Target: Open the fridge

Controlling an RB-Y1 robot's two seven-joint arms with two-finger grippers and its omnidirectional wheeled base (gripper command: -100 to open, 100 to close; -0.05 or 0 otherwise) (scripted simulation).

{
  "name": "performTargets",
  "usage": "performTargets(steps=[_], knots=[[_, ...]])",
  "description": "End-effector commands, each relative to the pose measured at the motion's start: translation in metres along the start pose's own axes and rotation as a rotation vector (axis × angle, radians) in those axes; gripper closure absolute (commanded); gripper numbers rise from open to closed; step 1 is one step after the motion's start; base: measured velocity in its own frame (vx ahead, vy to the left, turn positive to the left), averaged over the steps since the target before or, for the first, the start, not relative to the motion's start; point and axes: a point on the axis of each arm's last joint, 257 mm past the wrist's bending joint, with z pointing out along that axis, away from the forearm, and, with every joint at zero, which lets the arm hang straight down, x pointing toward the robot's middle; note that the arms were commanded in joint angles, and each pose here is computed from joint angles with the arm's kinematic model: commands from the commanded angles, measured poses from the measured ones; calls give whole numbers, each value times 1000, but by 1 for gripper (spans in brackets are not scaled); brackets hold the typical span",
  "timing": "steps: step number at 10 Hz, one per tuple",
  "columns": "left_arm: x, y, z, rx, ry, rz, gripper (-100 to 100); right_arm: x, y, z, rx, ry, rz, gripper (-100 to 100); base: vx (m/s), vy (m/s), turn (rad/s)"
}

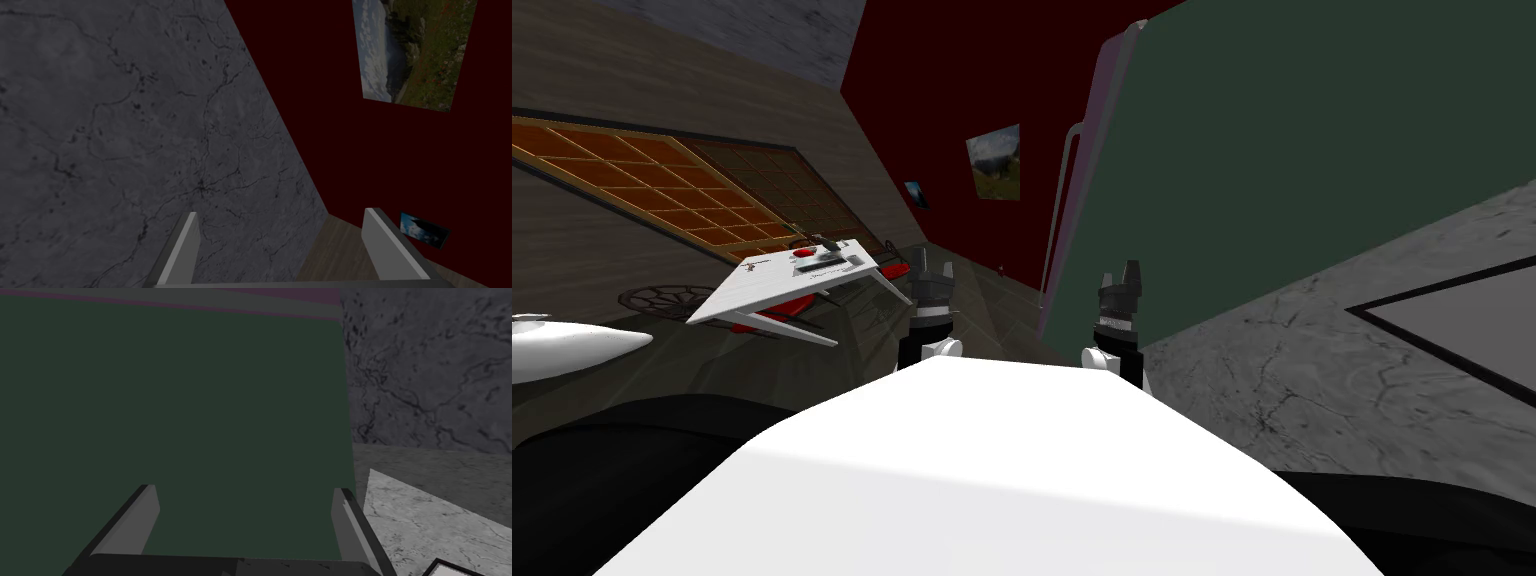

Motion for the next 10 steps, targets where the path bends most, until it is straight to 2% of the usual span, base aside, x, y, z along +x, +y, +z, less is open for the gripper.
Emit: performTargets(steps=[1, 9, 10], knots=[[0, 0, 0, 0, 0, 0, 0, 0, 0, 0, 0, 0, 0, 0, 0, 0, 0], [0, 0, 0, 0, 0, 0, 0, 0, 0, 0, 0, 0, 0, 0, 0, 0, 0], [0, 0, 0, 0, 0, 0, 0, -2, -3, -4, 4, 33, -40, -100, 32, 16, 35]])
